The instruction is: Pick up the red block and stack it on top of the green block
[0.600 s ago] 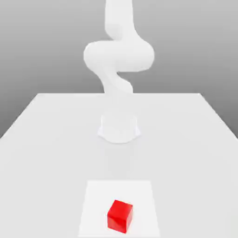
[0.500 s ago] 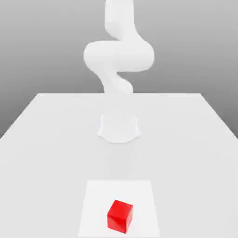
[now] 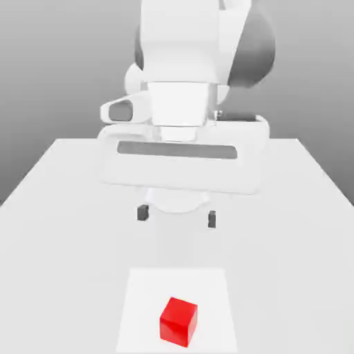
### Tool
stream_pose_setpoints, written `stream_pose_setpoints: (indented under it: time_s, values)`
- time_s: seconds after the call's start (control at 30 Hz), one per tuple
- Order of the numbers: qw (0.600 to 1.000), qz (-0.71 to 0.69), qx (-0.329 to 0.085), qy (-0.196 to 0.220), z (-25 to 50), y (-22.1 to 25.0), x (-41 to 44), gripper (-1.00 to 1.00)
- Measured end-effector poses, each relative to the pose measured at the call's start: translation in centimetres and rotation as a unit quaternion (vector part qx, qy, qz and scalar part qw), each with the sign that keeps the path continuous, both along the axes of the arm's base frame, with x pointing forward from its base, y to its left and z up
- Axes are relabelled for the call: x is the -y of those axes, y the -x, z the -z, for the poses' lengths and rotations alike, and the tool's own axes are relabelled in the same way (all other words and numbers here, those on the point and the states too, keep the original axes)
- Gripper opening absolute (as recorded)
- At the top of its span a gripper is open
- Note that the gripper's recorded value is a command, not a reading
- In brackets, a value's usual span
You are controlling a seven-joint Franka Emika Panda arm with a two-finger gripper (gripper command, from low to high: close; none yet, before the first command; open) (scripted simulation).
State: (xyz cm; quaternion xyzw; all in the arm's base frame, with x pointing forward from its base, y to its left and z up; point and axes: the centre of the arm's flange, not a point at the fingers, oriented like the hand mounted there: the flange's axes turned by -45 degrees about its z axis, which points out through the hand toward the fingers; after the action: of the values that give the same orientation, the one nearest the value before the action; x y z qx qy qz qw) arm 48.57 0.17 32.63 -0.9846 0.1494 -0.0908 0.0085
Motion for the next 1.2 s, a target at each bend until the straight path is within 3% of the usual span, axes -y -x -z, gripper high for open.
stream_pose_setpoints:
  time_s: [0.17, 0.33, 0.37, 0.6, 0.77, 0.97, 1.2]
  values:
    - [0.997, 0.034, -0.074, -0.008, 9.6, 1.9, -0.1, 0.00]
    - [0.995, 0.041, -0.090, -0.009, 16.4, 2.4, -0.2, 0.00]
    - [0.995, 0.041, -0.090, -0.009, 17.5, 2.4, -0.2, -1.00]
    - [0.995, 0.041, -0.090, -0.009, 17.7, 2.5, -0.2, -1.00]
    - [0.995, 0.038, -0.090, -0.009, 12.5, 2.4, -0.3, -1.00]
    - [0.975, -0.201, -0.092, 0.015, 10.4, -1.1, -13.5, -1.00]
    - [0.879, -0.468, -0.084, 0.037, 8.8, 0.0, -31.0, -1.00]
